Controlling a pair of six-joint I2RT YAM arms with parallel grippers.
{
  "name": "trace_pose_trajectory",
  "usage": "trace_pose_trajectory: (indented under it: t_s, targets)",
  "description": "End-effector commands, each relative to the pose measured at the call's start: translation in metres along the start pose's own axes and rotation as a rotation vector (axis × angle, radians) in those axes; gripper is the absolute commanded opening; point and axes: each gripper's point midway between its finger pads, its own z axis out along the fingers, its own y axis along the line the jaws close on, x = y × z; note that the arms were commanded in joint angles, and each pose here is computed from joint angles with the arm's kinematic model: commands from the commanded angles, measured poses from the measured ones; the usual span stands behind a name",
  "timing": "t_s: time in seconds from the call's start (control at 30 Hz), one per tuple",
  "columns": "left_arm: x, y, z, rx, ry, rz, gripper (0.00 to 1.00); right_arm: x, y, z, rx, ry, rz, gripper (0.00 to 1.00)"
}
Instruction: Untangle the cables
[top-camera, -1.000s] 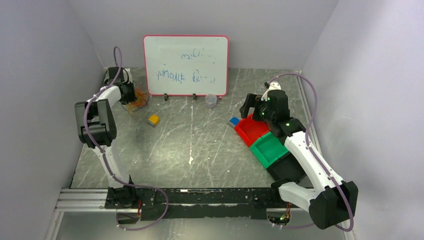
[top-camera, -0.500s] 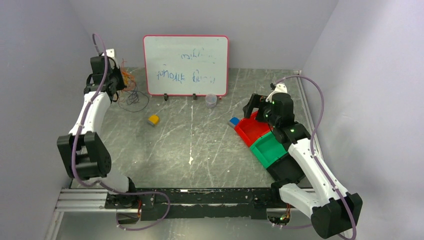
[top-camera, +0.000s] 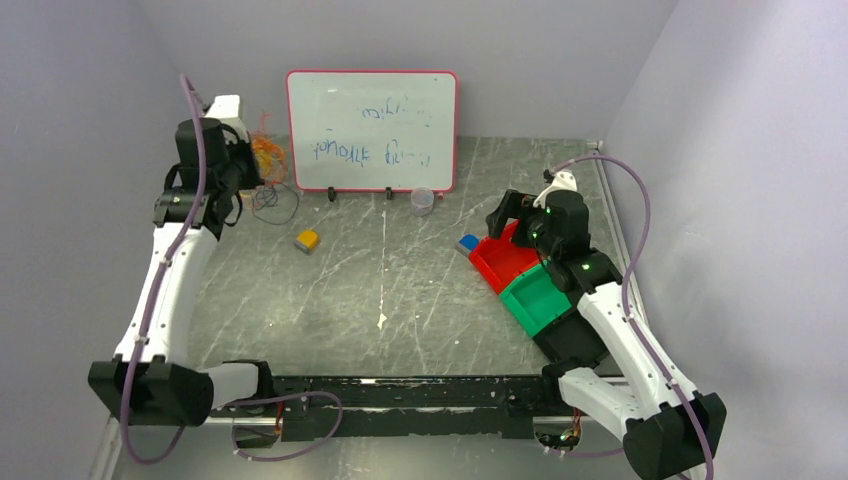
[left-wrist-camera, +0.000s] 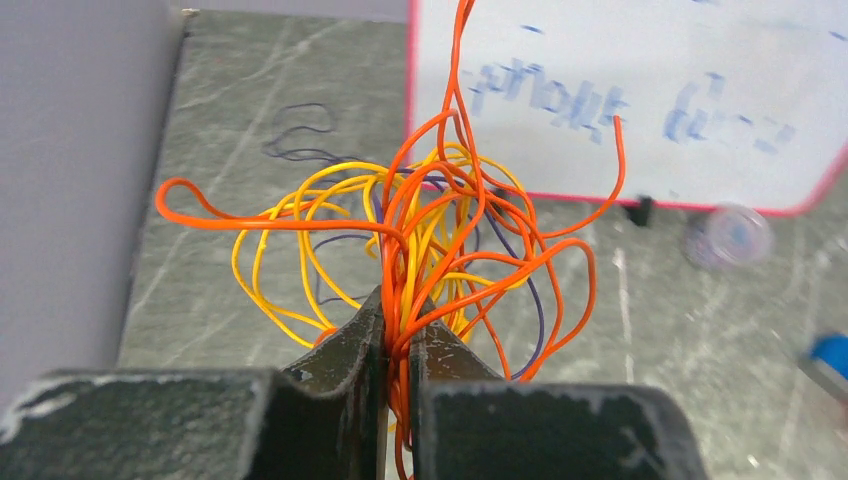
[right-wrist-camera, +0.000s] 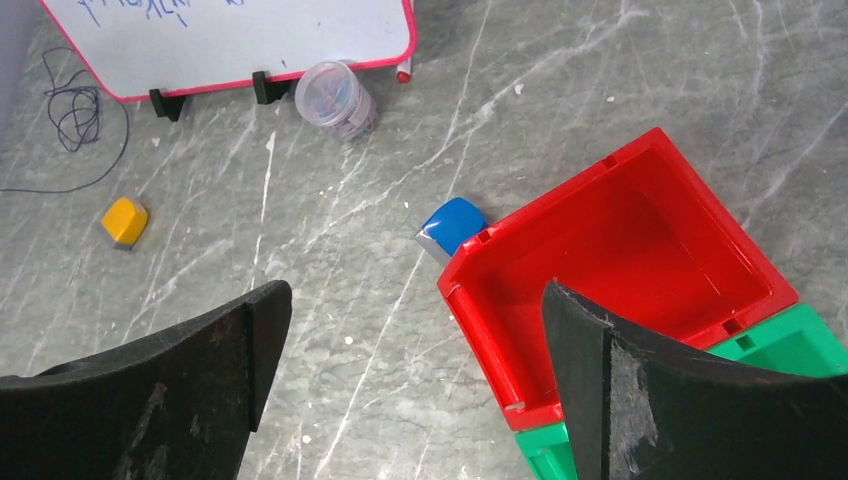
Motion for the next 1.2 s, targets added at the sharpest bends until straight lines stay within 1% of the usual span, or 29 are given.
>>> trace_pose_trajectory:
  t_s: [0.0, 0.17, 0.3, 0.57, 0.7, 0.77, 0.83, 0.93, 1.03, 1.17]
  targets:
    - [0.013, -0.039, -0.03, 0.075, 0.033, 0.037, 0.07, -0.01, 0.003, -0.004, -0.017, -0.041, 0.015, 1.0]
    - [0.004, -0.092, -0.063, 0.23, -0.009, 0.039, 0.07, -0.012, 0.003, -0.009, -0.017, -0.052, 0.02, 1.0]
    - [0.006, -0.144, -0.086, 0.372, -0.009, 0.064, 0.07, -0.015, 0.002, -0.014, -0.012, -0.07, 0.03, 1.0]
    - [0.045, -0.251, -0.131, 0.598, 0.015, 0.193, 0.07, -0.02, -0.003, -0.023, 0.014, -0.105, 0.054, 1.0]
    - [0.069, -0.292, -0.151, 0.709, 0.026, 0.209, 0.07, -0.023, -0.007, -0.027, 0.038, -0.124, 0.065, 1.0]
    - [0.086, -0.303, -0.155, 0.751, 0.049, 0.195, 0.07, -0.023, -0.008, -0.028, 0.046, -0.129, 0.071, 1.0]
    - [0.104, -0.305, -0.152, 0.766, 0.081, 0.174, 0.07, -0.022, -0.01, -0.028, 0.053, -0.129, 0.074, 1.0]
    - [0.132, -0.297, -0.139, 0.723, 0.116, 0.157, 0.07, -0.018, -0.011, -0.026, 0.054, -0.119, 0.08, 1.0]
    - [0.155, -0.289, -0.124, 0.665, 0.148, 0.178, 0.08, -0.013, -0.009, -0.021, 0.043, -0.103, 0.086, 1.0]
    - [0.189, -0.277, -0.105, 0.581, 0.228, 0.179, 0.19, -0.008, -0.006, -0.015, 0.029, -0.084, 0.097, 1.0]
